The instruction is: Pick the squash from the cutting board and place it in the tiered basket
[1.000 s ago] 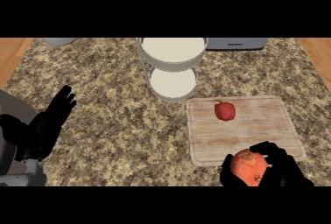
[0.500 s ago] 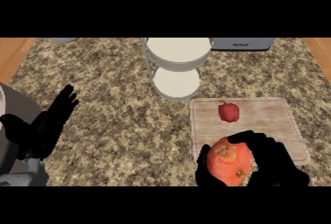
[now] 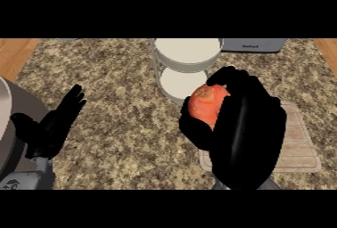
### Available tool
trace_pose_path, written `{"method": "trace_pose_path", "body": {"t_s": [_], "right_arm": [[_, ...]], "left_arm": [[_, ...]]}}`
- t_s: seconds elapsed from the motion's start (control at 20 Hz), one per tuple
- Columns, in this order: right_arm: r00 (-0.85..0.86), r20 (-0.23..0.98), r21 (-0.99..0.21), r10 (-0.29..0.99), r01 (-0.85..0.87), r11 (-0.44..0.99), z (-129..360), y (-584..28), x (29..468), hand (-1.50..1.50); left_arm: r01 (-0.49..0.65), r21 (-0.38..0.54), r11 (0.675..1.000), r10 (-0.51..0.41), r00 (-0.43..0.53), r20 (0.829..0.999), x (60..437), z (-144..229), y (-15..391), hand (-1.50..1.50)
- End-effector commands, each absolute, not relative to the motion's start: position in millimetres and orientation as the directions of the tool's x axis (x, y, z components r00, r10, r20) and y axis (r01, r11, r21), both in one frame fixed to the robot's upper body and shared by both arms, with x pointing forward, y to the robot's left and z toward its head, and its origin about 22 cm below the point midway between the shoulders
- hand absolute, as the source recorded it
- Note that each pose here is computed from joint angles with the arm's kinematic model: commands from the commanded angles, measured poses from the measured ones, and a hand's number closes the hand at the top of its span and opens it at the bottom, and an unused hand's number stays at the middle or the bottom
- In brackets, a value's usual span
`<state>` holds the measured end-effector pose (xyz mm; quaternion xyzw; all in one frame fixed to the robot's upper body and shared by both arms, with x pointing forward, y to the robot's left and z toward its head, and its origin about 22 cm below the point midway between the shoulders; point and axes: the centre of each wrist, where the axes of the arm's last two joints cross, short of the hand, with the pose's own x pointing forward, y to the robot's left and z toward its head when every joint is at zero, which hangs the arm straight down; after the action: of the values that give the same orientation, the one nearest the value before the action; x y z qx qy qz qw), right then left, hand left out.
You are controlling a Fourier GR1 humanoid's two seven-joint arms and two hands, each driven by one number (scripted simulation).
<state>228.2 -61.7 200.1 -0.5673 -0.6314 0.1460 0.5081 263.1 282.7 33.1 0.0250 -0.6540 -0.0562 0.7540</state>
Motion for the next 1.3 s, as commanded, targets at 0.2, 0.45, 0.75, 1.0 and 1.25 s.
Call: {"method": "trace_pose_path", "body": {"t_s": [0.2, 0.45, 0.75, 1.0, 1.25], "right_arm": [[0.352, 0.557, -0.783, 0.752, 0.524, 0.335, 225, -37, 297, 1.5], [0.405, 0.544, -0.809, 0.735, 0.486, 0.331, 223, -27, 332, 1.5], [0.432, 0.558, -0.814, 0.708, 0.453, 0.364, 215, -35, 367, 1.5], [0.415, 0.532, -0.818, 0.739, 0.477, 0.321, 199, -18, 383, 1.5], [0.434, 0.524, -0.821, 0.733, 0.485, 0.3, 196, -23, 401, 1.5]], "left_arm": [[0.077, 0.115, 0.99, -0.124, 0.125, 0.984, 260, 29, 289, 0.0], [0.067, 0.112, 0.992, -0.12, 0.129, 0.984, 262, 33, 282, 0.0], [0.069, 0.096, 0.993, -0.104, 0.121, 0.987, 266, 43, 274, 0.0], [0.069, 0.106, 0.992, -0.115, 0.143, 0.983, 271, 28, 277, 0.0], [0.055, 0.109, 0.993, -0.115, 0.135, 0.984, 274, 35, 290, 0.0]]}}
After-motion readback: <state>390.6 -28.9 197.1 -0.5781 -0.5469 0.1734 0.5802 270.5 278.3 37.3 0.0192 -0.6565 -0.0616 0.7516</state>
